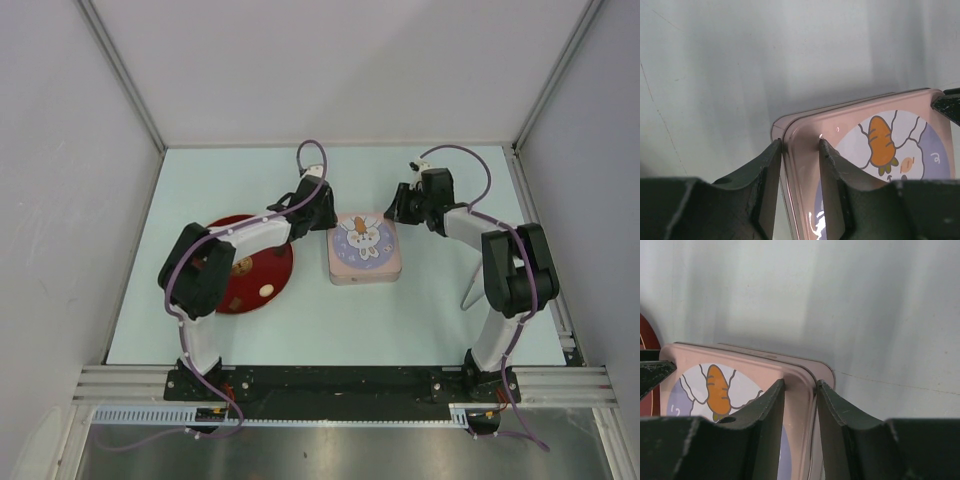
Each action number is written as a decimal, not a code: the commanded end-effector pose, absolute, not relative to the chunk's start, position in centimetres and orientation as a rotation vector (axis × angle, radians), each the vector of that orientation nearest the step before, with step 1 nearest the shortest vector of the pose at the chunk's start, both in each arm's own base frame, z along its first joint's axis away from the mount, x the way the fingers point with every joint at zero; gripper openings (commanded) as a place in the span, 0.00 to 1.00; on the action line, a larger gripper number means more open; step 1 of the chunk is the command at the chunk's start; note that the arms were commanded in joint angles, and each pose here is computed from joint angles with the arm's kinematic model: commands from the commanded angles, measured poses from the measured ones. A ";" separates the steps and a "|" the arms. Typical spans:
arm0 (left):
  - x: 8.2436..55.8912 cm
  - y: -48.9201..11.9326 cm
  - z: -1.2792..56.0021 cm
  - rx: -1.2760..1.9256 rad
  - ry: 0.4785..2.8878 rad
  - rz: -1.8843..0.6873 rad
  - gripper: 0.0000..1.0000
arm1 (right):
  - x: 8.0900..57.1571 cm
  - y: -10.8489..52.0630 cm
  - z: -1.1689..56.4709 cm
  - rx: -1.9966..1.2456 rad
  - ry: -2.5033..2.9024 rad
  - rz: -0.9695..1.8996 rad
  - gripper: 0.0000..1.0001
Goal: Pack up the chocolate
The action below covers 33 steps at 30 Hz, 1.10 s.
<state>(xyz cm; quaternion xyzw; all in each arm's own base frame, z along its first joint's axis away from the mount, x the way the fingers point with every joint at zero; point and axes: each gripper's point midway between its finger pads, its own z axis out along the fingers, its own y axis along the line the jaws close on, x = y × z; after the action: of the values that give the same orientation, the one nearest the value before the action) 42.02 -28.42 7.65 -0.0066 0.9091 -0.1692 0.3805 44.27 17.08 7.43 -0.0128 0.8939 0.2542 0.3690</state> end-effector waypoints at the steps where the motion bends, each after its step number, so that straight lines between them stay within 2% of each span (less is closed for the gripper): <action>1: 36.2 -22.2 0.5 0.017 2.595 -0.095 0.38 | 42.4 16.6 5.7 -0.063 2.396 0.561 0.36; 3: 35.7 -20.9 0.2 0.035 2.600 -0.022 0.33 | 42.3 16.8 5.9 -0.073 2.394 0.542 0.36; 10: 32.9 -19.3 -1.5 0.119 2.677 0.094 0.30 | 40.6 17.8 5.5 -0.130 2.440 0.502 0.36; 14: 32.8 -19.3 -1.8 0.153 2.683 0.129 0.29 | 40.2 18.4 5.9 -0.149 2.437 0.500 0.36; 18: 33.6 -19.1 -1.4 0.186 2.683 0.192 0.29 | 40.6 18.6 8.1 -0.147 2.377 0.519 0.38; 20: 34.2 -18.9 -1.1 0.205 2.671 0.232 0.24 | 40.7 18.5 9.2 -0.146 2.351 0.514 0.39; 27: 33.1 -17.3 -1.9 0.294 2.709 0.369 0.22 | 39.7 17.8 11.5 -0.160 2.329 0.459 0.41; 33: 32.0 -18.1 -2.9 0.336 2.745 0.346 0.20 | 38.8 18.4 13.3 -0.172 2.304 0.465 0.41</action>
<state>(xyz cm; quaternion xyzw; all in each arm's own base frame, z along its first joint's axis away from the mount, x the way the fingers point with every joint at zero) 41.38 -26.85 7.58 0.0357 0.9149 -0.0500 0.3990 39.37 18.42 11.21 -0.0626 0.9100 0.1864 0.3651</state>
